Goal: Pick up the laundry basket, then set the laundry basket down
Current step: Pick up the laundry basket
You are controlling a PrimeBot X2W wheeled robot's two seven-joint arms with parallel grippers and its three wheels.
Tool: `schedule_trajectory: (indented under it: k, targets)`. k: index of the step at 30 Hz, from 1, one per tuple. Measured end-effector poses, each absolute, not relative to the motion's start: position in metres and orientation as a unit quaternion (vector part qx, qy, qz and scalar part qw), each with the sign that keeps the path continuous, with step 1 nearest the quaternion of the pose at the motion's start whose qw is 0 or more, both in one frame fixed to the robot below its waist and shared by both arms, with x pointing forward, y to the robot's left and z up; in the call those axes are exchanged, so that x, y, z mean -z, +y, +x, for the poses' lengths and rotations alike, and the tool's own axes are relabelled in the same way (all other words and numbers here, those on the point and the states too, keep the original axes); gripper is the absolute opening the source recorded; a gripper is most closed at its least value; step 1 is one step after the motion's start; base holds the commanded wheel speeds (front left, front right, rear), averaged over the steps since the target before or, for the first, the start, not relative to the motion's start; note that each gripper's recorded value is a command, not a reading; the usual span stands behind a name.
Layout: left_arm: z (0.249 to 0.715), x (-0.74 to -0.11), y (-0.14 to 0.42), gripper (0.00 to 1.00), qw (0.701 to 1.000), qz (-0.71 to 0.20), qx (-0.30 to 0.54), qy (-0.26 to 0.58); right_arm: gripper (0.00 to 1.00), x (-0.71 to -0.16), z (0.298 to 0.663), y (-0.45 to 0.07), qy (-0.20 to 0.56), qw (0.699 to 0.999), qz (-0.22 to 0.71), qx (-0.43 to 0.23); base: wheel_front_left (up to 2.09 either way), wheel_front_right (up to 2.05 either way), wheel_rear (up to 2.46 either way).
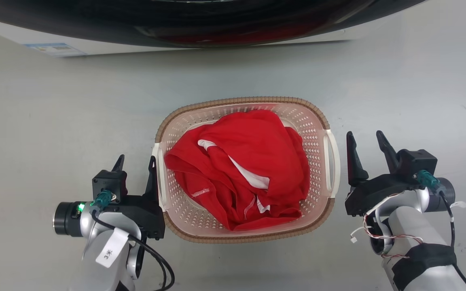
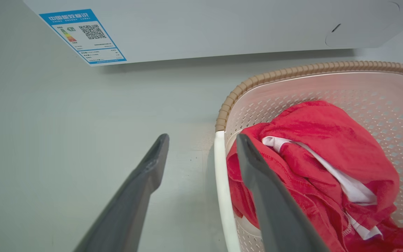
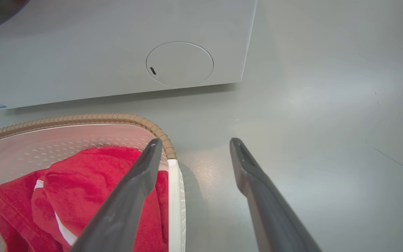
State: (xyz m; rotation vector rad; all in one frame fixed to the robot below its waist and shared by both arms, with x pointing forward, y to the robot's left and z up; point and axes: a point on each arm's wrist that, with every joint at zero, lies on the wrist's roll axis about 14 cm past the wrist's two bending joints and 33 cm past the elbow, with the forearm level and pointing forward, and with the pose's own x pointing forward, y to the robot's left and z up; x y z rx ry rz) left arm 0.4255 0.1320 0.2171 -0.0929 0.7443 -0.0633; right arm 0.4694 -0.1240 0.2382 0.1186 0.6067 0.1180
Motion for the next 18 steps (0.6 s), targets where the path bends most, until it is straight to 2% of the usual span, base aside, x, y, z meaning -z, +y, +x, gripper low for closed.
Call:
schedule_trajectory:
  k: [18]
  targets:
    - [0.411,-0.178,0.127,1.0,0.906,-0.04,0.043,0.418,1.0,-0.199,0.457,-0.093,0.352,0.928,0.077,-0.096,0.0,0.0,0.0]
